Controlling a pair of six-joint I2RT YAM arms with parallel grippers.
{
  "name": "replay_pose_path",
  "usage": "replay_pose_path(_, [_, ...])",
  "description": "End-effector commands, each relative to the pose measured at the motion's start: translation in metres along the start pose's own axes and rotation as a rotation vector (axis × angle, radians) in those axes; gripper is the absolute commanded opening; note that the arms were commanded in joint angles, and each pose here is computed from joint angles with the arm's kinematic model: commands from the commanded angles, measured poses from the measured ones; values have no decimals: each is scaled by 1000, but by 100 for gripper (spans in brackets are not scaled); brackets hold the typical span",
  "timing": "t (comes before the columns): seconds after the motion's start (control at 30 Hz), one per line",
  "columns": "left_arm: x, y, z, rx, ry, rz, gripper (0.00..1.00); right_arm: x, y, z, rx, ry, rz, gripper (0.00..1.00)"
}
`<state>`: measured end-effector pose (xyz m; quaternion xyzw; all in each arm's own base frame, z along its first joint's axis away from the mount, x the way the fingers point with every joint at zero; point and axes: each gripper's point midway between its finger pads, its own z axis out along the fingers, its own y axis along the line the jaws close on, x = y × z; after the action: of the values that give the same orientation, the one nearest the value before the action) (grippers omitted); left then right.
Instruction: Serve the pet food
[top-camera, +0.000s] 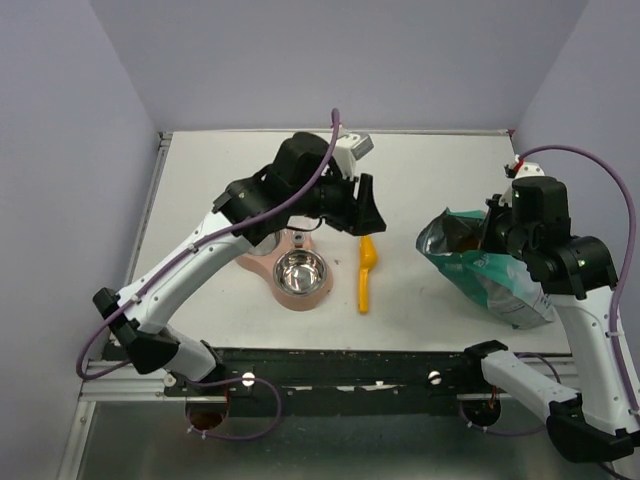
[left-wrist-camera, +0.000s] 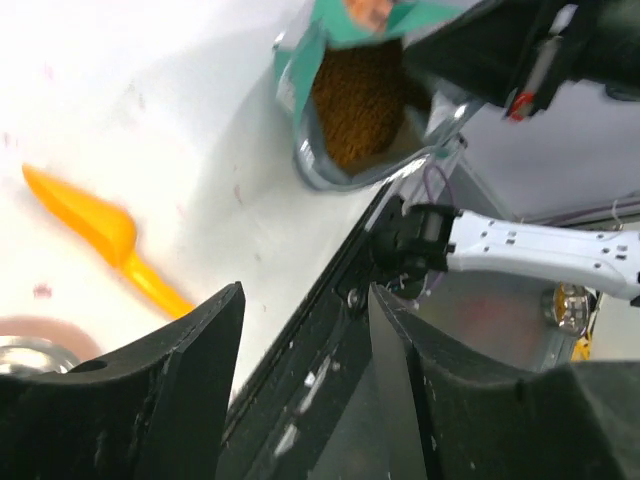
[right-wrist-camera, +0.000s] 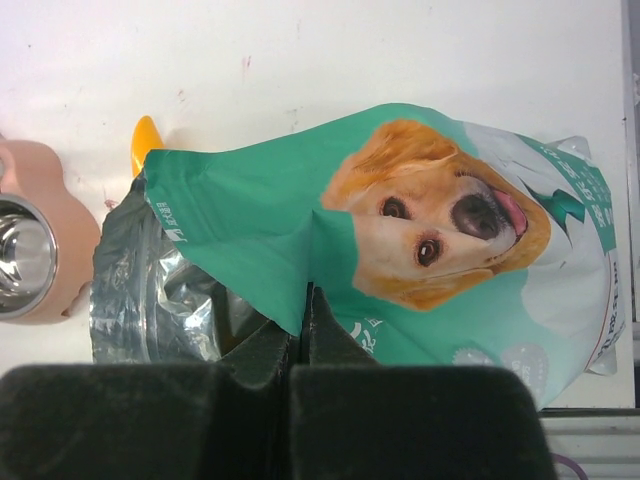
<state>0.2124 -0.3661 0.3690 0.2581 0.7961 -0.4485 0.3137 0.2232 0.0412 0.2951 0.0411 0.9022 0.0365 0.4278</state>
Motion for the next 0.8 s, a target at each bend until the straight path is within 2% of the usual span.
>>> replay_pose_path(0.0, [68, 65, 24, -233, 106, -93, 58, -35, 14, -18, -84, -159, 21, 0])
replay_pose_path(0.2, [134, 120, 53, -533, 190, -73, 63, -42, 8, -27, -59, -197, 28, 0])
replay_pose_path(0.27, [144, 129, 65, -592, 110, -48, 71, -41, 9, -26, -64, -193, 33, 0])
replay_pose_path(0.37, [158, 126, 90, -562, 13, -62, 77, -36, 14, -23, -90, -174, 46, 0])
replay_pose_path(0.43, [170, 134, 102, -610, 1, -41, 77, -35, 16, -24, -103, -169, 55, 0])
replay_pose_path(0.53, [186, 142, 115, -723, 57, 2, 81, -34, 16, -28, -108, -169, 58, 0])
replay_pose_path(0.63, [206, 137, 128, -639, 99, -25, 75, -35, 17, -33, -114, -163, 40, 0])
replay_pose_path(0.7, [219, 134, 133, -504, 108, -81, 72, -38, 15, -37, -107, -168, 34, 0])
replay_pose_path(0.77, [222, 126, 128, -373, 66, -112, 72, -41, 13, -42, -101, -178, 30, 0])
